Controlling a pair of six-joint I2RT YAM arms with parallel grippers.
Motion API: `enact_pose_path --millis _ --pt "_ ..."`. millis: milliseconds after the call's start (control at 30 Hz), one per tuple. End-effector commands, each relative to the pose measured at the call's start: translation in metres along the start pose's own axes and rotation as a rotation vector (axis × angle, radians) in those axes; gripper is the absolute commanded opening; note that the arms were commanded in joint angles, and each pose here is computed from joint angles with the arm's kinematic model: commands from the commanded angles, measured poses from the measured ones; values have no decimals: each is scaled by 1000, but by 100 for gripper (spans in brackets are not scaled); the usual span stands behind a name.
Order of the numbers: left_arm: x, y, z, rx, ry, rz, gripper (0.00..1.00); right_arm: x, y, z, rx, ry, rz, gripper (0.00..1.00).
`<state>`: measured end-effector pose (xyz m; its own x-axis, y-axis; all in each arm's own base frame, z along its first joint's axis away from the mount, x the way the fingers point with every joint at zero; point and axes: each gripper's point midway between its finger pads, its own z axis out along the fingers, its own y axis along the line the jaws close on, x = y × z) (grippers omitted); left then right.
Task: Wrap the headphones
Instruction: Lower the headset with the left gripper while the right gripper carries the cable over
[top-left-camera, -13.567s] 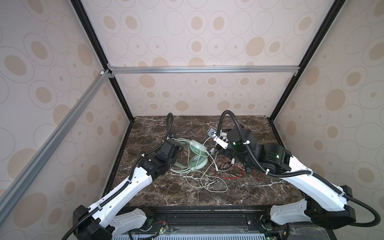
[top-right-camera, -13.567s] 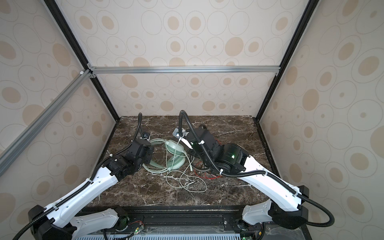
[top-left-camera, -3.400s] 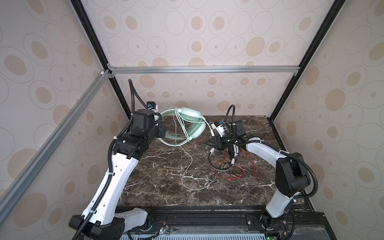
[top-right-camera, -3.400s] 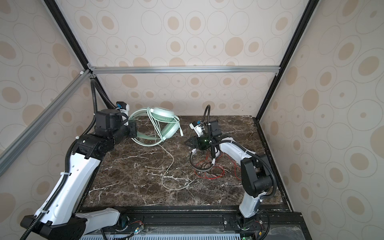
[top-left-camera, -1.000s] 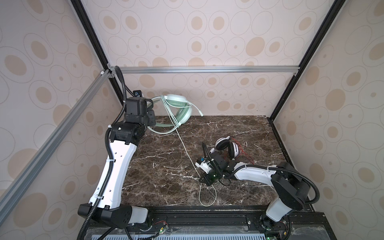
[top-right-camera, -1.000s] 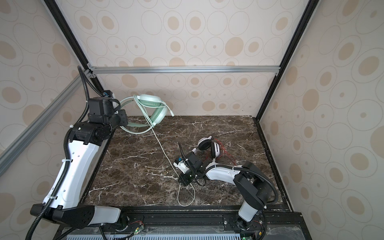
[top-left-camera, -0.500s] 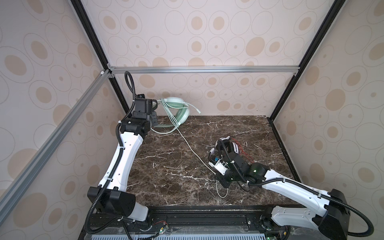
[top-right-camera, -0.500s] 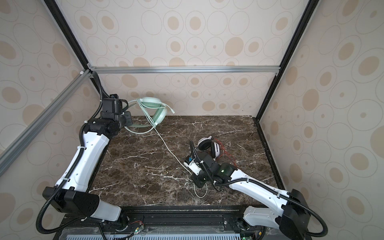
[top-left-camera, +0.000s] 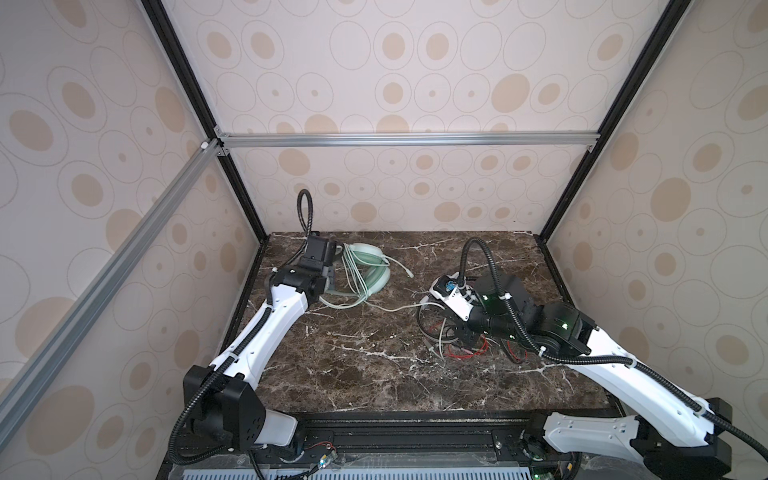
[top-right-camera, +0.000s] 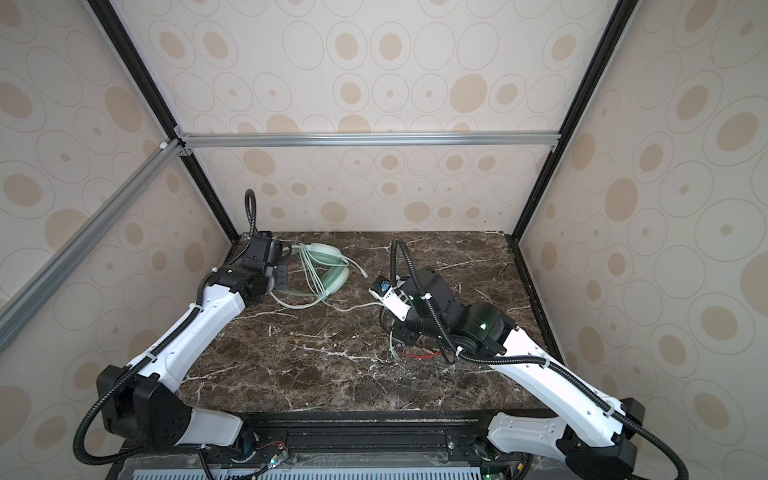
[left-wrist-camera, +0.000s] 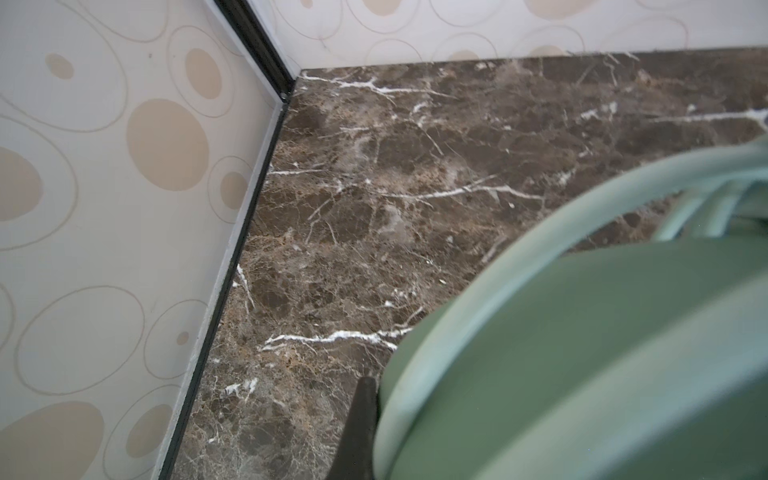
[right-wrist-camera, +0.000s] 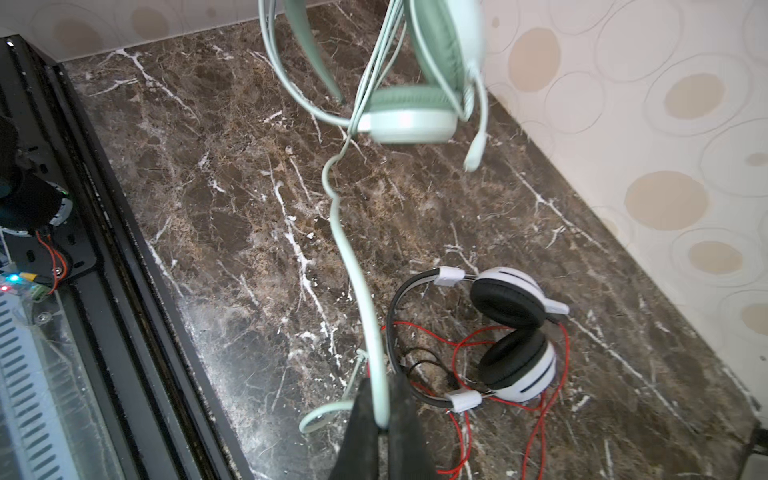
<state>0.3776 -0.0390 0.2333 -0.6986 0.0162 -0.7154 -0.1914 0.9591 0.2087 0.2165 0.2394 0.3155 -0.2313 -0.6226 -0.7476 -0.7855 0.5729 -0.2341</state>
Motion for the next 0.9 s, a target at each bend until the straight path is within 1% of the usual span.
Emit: enact_pose_path --millis 0,100,267,467,533,600,733,800,867 --pt "-21 2 -21 -16 -120 -53 0 -5 -7 -7 37 19 -83 0" --pt "-11 -8 -23 -5 -113 -16 0 -19 -12 -13 52 -3 -107 0" --pt "1 -31 -28 37 -101 56 0 -39 -20 -16 82 -33 -181 0" --pt "21 -56 -34 84 -76 173 0 -61 -43 -14 208 -41 -323 0" --pt "28 -59 -36 86 -73 198 0 -69 -52 -14 259 -50 -348 0" --pt "36 -60 -37 91 -66 214 0 -77 -55 -15 281 -65 -372 0" --pt "51 -73 -42 166 -54 258 0 -82 -56 -7 296 -76 -444 0" --pt "56 -79 -48 213 -65 278 0 -81 -57 1 321 -72 -491 0" --pt "60 -84 -55 264 -76 294 0 -82 -60 8 347 -78 -514 0"
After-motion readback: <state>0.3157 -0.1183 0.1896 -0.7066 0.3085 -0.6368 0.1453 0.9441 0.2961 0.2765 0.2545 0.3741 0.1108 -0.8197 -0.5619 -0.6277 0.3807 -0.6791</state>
